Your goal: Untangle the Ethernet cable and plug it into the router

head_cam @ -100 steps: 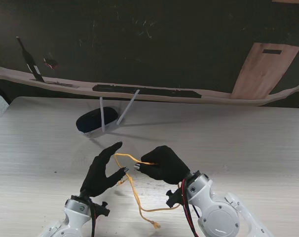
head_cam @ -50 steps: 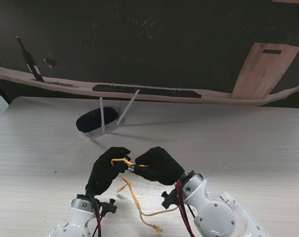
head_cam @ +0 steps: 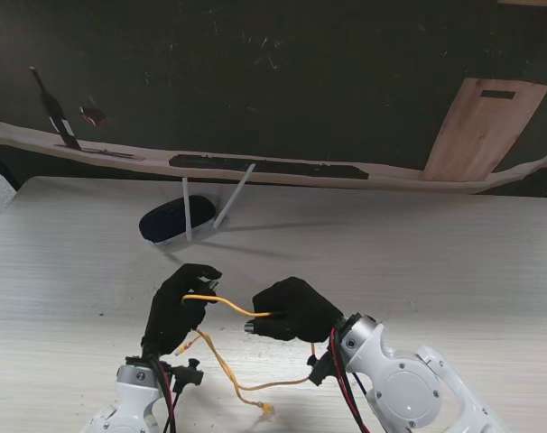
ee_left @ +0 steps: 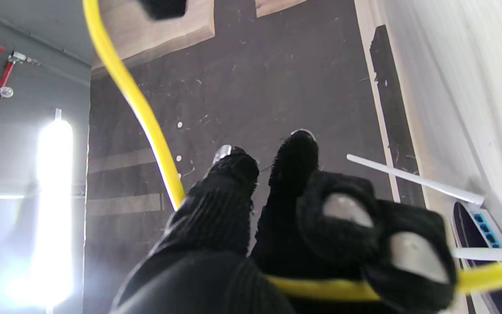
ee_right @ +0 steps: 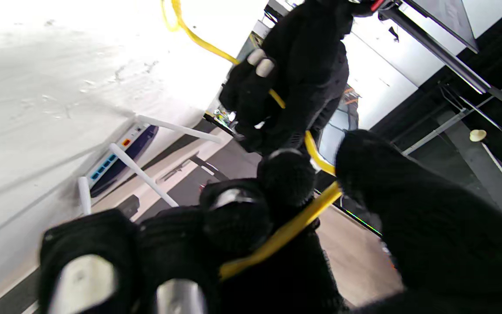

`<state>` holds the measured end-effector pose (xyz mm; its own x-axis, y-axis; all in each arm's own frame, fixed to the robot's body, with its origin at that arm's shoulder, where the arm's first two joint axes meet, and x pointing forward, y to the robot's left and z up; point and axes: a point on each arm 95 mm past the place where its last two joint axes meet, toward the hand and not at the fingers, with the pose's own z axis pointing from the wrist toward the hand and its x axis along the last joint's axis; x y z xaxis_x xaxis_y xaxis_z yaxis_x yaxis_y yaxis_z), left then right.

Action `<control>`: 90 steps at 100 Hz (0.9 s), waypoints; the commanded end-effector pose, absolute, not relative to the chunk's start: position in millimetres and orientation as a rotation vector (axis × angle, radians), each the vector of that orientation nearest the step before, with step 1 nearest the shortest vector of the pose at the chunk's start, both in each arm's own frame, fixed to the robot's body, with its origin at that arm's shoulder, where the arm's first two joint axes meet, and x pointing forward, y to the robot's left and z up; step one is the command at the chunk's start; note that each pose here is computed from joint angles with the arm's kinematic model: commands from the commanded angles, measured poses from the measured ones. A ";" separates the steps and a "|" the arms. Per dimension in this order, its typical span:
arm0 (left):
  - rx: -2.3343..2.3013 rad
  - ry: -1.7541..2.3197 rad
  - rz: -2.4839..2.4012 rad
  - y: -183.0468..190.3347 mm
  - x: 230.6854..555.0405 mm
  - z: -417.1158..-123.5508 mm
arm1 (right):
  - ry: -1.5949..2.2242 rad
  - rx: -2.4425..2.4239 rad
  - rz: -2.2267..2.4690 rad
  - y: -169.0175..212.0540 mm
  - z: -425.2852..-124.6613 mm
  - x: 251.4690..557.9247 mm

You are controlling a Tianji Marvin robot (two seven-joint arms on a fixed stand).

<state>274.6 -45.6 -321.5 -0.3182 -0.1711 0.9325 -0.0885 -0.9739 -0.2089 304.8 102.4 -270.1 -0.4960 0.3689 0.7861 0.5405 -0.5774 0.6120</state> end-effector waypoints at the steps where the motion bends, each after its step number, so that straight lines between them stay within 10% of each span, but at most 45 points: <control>1: -1.802 0.299 -2.510 -41.4 270.2 -318.8 | -1.423 -1.544 -2.178 97.9 -274.5 303.4; 90: -1.635 0.489 -2.283 9.0 262.1 -326.9 | -1.928 -1.640 -2.394 34.2 -288.2 334.3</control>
